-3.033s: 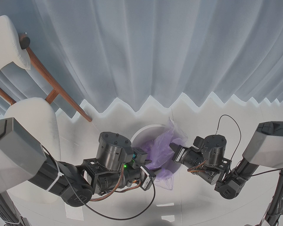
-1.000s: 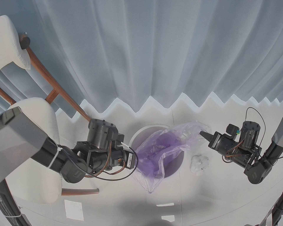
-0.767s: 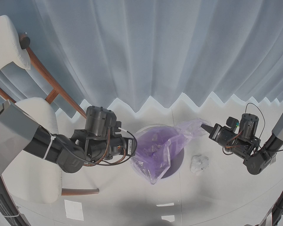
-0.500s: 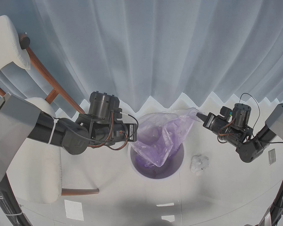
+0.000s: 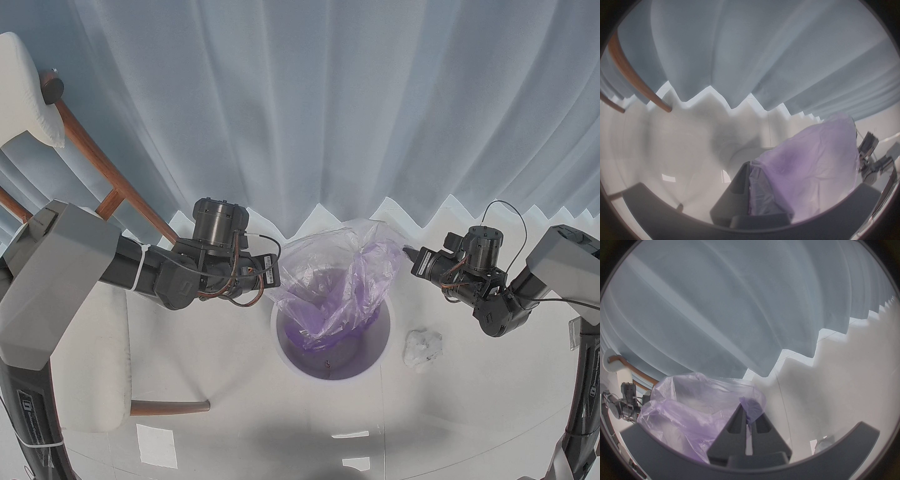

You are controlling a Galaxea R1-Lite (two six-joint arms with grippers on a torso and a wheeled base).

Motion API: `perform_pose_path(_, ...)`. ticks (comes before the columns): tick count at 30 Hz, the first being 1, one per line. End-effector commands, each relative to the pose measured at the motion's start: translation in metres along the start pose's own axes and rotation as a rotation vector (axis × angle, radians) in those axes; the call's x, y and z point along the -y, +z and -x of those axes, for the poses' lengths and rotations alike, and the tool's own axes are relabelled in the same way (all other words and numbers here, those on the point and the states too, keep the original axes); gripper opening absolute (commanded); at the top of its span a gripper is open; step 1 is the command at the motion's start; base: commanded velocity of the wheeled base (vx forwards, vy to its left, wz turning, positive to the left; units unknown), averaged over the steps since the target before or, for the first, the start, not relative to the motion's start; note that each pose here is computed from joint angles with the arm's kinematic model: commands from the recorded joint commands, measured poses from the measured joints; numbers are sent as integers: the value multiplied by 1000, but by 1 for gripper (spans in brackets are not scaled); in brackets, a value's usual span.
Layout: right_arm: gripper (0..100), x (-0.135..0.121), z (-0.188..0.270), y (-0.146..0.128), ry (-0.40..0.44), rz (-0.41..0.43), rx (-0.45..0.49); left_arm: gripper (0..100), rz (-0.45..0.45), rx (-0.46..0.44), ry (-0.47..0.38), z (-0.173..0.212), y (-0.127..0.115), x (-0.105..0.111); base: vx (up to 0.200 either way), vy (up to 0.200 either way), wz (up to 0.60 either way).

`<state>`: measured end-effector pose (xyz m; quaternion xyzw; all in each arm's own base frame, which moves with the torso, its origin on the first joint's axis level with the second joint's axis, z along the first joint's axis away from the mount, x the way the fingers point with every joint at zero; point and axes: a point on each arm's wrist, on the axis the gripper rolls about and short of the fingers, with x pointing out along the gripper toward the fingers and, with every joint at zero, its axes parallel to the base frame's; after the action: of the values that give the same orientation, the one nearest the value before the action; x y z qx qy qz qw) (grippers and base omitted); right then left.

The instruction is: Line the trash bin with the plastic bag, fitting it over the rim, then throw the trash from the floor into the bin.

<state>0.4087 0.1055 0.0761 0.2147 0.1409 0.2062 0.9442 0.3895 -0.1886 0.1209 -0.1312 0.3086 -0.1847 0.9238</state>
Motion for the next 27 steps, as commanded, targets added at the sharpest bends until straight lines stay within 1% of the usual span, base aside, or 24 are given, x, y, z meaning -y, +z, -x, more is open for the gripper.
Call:
perform_pose_path(1,0,18,-11,-21,-20,-7,-47,0,45,-1,11,-10,3,-3,0,0,0)
perform_pose_path(4,0,25,-11,-19,-30,0,-43,0,54,-22,30,-17,-3,-10,0,0,0)
perform_pose_path(8,0,32,-12,-17,-38,-3,-36,0,61,-28,40,-19,-4,-13,0,0,0)
perform_pose_path(10,0,41,-12,-13,-52,-5,-19,0,73,-41,58,-25,-8,-21,0,0,0)
perform_pose_path(11,0,41,-12,-13,-52,-5,-19,0,73,-41,58,-25,-8,-21,0,0,0)
perform_pose_path(12,0,42,-12,-6,-45,0,9,0,73,-35,46,-25,-7,-17,0,0,0)
perform_pose_path(13,0,41,-11,-3,-36,1,15,0,71,-31,40,-24,-6,-14,0,0,0)
perform_pose_path(14,100,40,-10,-2,-28,2,16,0,68,-27,34,-23,-5,-11,0,0,0)
perform_pose_path(18,100,25,11,13,-4,2,57,0,56,8,8,-10,5,1,0,0,0)
perform_pose_path(21,100,14,30,21,14,-14,65,0,52,24,-4,-3,10,7,0,0,0)
perform_pose_path(22,100,1,53,28,37,-51,60,0,50,49,9,3,14,9,0,0,0)
perform_pose_path(24,100,-10,73,32,55,-89,53,0,46,63,26,4,14,12,0,0,0)
perform_pose_path(26,100,-20,89,36,71,-106,57,0,41,65,27,5,14,13,0,0,0)
perform_pose_path(27,100,-20,89,36,71,-106,57,0,41,65,27,5,14,13,0,0,0)
